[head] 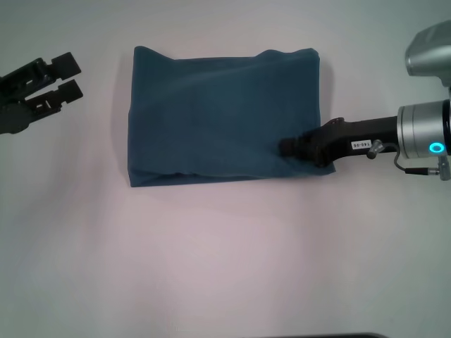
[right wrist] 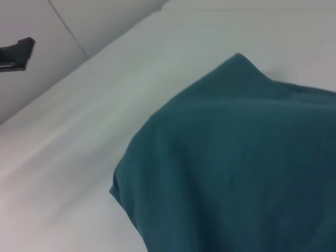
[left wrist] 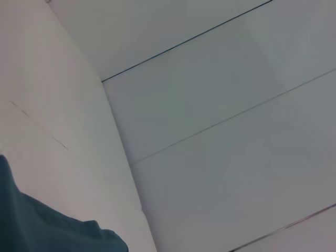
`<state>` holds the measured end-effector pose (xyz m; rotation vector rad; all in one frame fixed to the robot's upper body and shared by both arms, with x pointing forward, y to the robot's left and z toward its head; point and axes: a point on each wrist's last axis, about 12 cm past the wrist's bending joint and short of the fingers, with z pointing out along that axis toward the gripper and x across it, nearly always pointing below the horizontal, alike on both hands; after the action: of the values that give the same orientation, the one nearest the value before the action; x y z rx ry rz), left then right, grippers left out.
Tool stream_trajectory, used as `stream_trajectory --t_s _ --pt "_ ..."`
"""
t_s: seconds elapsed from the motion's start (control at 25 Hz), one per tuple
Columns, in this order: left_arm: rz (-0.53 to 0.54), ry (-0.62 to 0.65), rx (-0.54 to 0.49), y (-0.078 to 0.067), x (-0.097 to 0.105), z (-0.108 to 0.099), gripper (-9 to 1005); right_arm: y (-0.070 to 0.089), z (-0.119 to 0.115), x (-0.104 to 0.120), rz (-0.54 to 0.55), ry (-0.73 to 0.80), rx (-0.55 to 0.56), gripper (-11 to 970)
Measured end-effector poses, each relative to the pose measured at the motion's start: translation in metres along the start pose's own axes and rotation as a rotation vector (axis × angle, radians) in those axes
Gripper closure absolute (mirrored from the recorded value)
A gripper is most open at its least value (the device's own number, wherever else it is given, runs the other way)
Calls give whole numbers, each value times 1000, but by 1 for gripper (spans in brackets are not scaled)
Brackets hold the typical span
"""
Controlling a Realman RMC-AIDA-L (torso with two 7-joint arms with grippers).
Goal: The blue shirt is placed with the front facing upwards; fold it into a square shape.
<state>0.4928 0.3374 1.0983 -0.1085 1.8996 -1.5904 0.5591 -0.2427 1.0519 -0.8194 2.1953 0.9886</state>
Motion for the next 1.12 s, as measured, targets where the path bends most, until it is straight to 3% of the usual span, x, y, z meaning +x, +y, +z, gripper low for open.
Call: stream_trajectory --t_s 0.4,0.92,1.12 --pt "4 -10 -15 2 0 -2 136 -4 2 4 26 105 45 945" --pt "0 0 -1 0 -4 3 136 4 -24 -22 35 -7 -55 939" --pt "4 3 0 -1 -4 3 136 10 -25 -20 23 37 -109 937"
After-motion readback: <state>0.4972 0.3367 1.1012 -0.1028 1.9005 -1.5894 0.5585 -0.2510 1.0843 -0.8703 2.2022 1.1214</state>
